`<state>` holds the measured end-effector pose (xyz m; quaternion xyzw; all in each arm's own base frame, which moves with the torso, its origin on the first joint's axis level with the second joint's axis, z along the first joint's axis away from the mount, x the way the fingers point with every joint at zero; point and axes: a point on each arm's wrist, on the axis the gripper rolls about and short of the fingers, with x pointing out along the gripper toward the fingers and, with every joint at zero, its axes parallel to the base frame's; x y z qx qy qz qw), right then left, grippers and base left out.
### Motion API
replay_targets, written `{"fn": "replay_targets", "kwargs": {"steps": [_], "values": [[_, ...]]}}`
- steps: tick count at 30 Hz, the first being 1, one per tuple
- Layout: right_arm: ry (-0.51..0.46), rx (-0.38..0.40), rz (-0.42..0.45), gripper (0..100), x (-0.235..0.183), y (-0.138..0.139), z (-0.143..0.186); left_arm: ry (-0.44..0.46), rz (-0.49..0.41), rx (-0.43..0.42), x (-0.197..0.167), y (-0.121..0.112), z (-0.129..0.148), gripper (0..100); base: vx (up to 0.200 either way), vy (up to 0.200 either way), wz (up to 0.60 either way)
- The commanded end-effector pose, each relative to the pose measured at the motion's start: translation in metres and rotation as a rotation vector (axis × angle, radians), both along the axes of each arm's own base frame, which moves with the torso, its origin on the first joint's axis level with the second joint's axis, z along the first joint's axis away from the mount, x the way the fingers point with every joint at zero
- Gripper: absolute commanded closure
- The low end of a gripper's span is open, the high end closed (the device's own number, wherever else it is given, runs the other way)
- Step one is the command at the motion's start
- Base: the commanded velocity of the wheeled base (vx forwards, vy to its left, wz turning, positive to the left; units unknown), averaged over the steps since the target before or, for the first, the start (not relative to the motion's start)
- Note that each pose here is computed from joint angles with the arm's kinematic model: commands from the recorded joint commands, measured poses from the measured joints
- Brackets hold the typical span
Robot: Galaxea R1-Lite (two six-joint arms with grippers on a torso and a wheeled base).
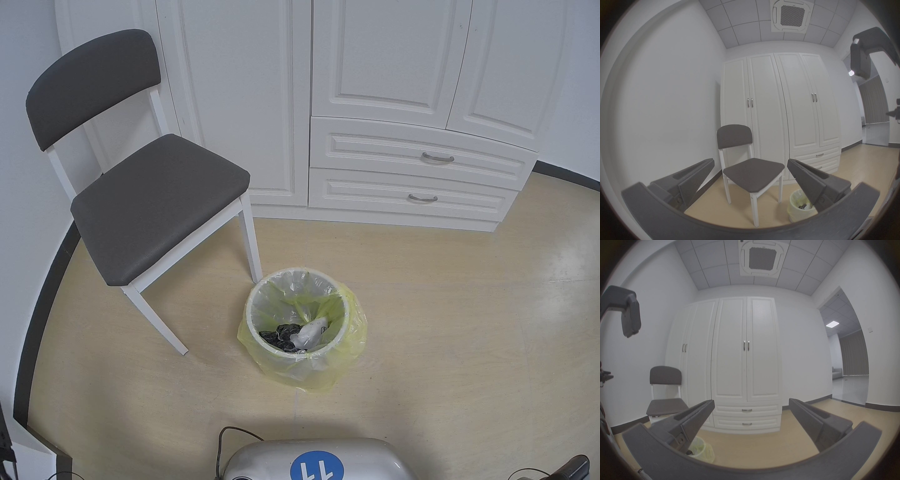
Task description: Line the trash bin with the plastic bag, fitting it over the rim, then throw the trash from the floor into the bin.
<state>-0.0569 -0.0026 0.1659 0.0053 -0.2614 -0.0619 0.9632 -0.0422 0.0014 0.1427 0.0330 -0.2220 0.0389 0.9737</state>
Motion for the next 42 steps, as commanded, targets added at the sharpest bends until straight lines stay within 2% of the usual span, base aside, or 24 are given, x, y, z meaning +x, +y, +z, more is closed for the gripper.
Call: {"fn": "replay_targets", "kwargs": {"steps": [1,2,6,9,13,15,22,24,25,29,37,39,40,42], "values": [[-0.041,0.002,0.005,0,0.001,0.000,-0.004,0.034,0.002,0.004,0.008,0.000,-0.020,0,0.000,0.000,0.00],[-0.072,0.003,0.006,0,0.001,0.000,-0.005,0.052,0.002,0.007,0.011,0.000,-0.027,0,0.000,0.000,0.00],[-0.133,0.005,0.000,0,0.002,0.000,-0.007,0.069,0.002,0.004,0.012,0.000,-0.029,0,0.000,0.000,0.00],[-0.141,0.011,-0.008,0,0.004,0.000,-0.010,0.106,0.002,0.005,0.013,0.000,-0.033,0,0.000,0.000,0.00],[-0.148,0.017,-0.031,0,0.008,-0.001,-0.020,0.305,0.006,-0.004,0.018,0.000,-0.052,0,0.000,0.000,0.00],[-0.149,0.005,-0.040,0,0.011,-0.001,-0.025,0.363,0.007,-0.004,0.019,0.000,-0.058,0,0.000,0.000,0.00],[-0.165,0.018,-0.057,0,0.010,-0.001,-0.025,0.395,-0.017,-0.029,0.019,0.000,-0.062,0,0.000,0.000,0.00],[-0.165,0.038,-0.083,0,0.010,-0.002,-0.025,0.416,-0.064,-0.056,0.019,-0.001,-0.064,0,0.000,0.000,0.00],[-0.165,0.049,-0.095,0,0.010,-0.002,-0.025,0.453,-0.099,-0.060,0.019,-0.002,-0.068,0,0.000,0.000,0.00],[-0.164,0.052,-0.103,0,0.010,-0.003,-0.025,0.463,-0.100,-0.058,0.019,-0.002,-0.069,0,0.000,0.000,0.00],[-0.107,0.018,-0.088,0,0.013,-0.002,-0.029,0.463,-0.100,-0.058,0.019,-0.002,-0.068,0,0.000,0.000,0.00],[-0.025,-0.007,-0.076,0,0.018,-0.001,-0.036,0.463,-0.101,-0.057,0.019,-0.002,-0.068,0,0.000,0.000,0.00],[-0.025,-0.007,-0.076,0,0.018,-0.001,-0.036,0.463,-0.101,-0.057,0.019,-0.002,-0.068,0,0.000,0.000,0.00],[0.107,-0.015,-0.070,0,0.024,-0.001,-0.048,0.463,-0.100,-0.059,0.019,-0.002,-0.068,0,0.000,0.000,0.00]]}}
